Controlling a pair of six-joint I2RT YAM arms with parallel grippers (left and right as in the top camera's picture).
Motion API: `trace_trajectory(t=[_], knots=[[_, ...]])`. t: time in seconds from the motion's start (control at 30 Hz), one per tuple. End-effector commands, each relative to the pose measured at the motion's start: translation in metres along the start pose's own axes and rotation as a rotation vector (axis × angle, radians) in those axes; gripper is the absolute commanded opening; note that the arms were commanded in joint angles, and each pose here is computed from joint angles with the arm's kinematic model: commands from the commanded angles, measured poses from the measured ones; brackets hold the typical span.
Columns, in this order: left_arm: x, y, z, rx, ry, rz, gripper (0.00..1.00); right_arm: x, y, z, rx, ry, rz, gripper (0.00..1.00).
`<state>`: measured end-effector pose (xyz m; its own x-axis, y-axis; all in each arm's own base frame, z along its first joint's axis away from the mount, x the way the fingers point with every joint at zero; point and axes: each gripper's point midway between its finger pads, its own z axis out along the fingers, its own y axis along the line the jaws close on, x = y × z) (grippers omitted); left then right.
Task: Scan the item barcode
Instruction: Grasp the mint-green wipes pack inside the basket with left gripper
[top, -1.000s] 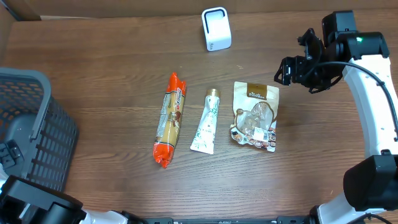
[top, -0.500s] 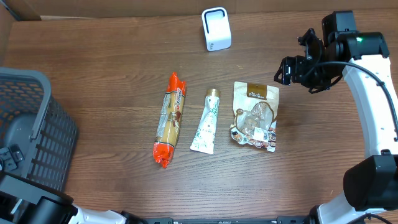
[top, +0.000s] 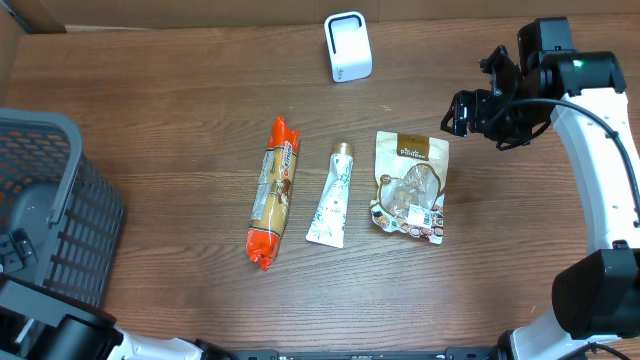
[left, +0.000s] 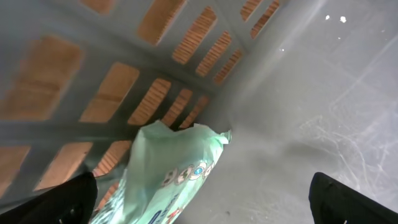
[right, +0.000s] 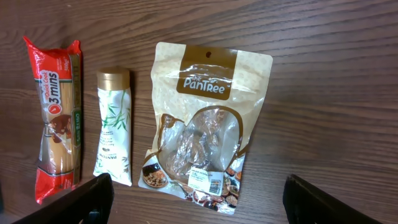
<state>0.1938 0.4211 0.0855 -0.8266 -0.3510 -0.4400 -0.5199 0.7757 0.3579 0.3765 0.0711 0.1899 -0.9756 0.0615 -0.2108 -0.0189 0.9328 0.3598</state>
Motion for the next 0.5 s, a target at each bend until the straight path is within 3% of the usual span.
trace_trajectory(t=[0.0,0.27,0.47], knots=[[0.010,-0.006,0.015,0.037,0.022,0.009,1.00,0.000,0.000,0.002,0.002,0.002,0.001,0.88],[0.012,-0.029,0.024,0.143,0.016,-0.056,0.96,0.000,0.000,0.002,0.002,0.003,0.001,0.88],[0.016,-0.051,0.019,0.243,0.041,-0.145,0.72,0.000,0.000,0.002,0.002,0.003,0.000,0.88]])
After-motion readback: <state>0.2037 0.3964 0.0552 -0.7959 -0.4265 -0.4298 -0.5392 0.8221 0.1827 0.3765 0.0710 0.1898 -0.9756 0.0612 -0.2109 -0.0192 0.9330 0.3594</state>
